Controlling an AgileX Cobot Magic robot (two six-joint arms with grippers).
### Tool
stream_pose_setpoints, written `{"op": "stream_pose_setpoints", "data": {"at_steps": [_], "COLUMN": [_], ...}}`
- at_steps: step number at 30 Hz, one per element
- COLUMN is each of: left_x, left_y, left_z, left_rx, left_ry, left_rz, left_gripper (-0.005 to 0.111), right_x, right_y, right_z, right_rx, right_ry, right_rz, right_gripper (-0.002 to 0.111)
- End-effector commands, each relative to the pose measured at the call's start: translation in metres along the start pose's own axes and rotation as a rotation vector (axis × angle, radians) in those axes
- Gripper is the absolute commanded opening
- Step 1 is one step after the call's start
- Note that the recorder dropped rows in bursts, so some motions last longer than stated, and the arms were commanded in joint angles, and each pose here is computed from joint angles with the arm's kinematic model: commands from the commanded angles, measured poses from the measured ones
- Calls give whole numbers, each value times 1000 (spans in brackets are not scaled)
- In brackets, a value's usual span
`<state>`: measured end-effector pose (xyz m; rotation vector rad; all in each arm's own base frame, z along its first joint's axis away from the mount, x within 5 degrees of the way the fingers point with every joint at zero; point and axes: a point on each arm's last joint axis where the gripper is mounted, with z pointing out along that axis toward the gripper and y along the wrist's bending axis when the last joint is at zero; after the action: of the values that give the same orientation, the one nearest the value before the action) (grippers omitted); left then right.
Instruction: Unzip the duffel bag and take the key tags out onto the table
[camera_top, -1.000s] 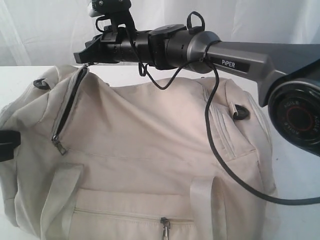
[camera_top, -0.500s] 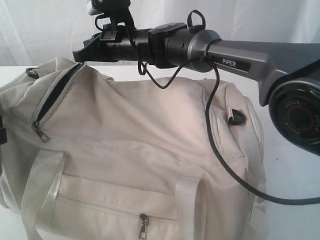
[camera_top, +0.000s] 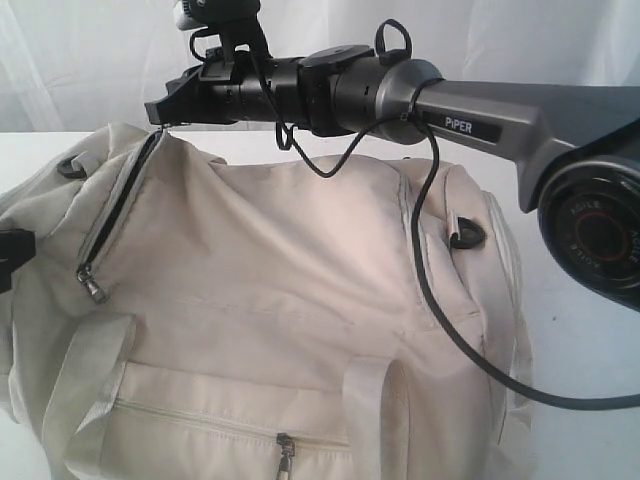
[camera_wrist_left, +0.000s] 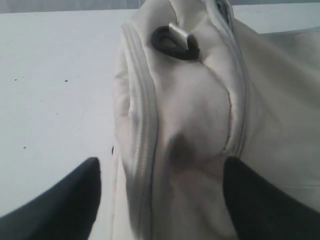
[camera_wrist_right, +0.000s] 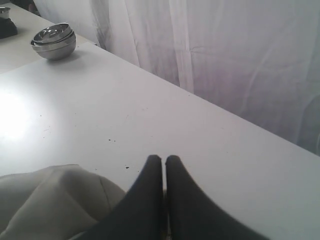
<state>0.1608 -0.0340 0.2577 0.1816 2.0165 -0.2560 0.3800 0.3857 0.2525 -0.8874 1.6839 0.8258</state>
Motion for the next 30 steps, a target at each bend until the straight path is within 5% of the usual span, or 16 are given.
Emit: {"op": "stream_pose_setpoints", "data": {"at_steps": [1, 9, 14, 21, 25, 30], "left_x": [-14, -53, -51, -50, -48, -49], "left_y": [-7, -21, -23, -21, -21, -21], "left_z": [-5, 5, 37, 77, 87, 86], "left_rx": [58, 139, 173, 195, 211, 212], "left_ry": [-4, -43, 48, 150, 181, 178], "left_rz": [130, 298, 403, 394, 389, 390], "left_gripper": [76, 73, 73, 71, 57, 26], "right_x": [-7, -7, -7, -7, -7, -7], "right_y": [-3, -1, 1, 1, 1, 0], "right_z": [-5, -5, -5, -5, -5, -5], "right_rx": [2, -30, -45, -49, -49, -39], "right_ry": [-15, -13, -12, -12, -12, -11], "right_rz": [-7, -7, -7, -7, -7, -10], "right_gripper": [0, 0, 0, 0, 0, 0]}}
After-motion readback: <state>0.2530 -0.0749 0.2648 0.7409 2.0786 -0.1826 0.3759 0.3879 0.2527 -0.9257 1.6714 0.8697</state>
